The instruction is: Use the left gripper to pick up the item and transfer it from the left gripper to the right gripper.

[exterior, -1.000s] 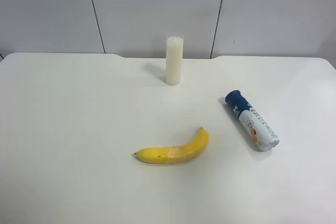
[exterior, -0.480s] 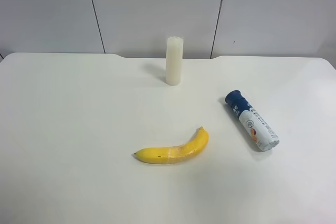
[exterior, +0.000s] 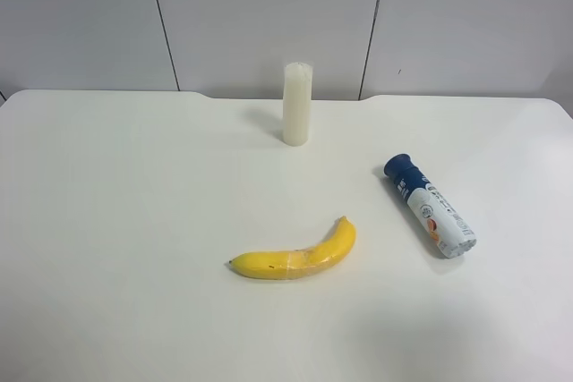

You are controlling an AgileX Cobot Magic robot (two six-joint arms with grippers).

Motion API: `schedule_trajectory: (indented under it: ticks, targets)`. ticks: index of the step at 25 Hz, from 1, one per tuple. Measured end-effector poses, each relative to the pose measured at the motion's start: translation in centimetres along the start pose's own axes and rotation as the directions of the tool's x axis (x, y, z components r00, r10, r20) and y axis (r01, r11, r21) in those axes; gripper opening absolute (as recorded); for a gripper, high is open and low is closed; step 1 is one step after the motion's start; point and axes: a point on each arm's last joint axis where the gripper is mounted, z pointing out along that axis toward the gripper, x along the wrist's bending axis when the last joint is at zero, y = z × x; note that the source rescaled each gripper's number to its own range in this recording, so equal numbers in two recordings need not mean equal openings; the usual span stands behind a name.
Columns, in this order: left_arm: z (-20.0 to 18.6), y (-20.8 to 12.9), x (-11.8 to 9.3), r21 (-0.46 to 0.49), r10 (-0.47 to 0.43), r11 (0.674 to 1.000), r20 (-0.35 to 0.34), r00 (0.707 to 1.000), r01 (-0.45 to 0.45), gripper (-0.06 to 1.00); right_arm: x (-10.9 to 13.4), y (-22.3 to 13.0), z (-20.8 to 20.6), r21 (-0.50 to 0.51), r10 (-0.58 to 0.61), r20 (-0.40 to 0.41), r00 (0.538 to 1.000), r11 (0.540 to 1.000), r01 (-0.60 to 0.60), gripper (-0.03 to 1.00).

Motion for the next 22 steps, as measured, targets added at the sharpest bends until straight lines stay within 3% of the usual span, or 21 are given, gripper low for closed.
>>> schedule_trajectory:
  ticks: [22]
  targets:
    - [0.0, 0.0, 0.0, 0.0, 0.0, 1.0, 0.0, 1.0, 0.0, 0.99, -0.03, 0.0, -0.01, -0.007, 0.033, 0.004, 0.999, 0.999, -0.033, 1.0]
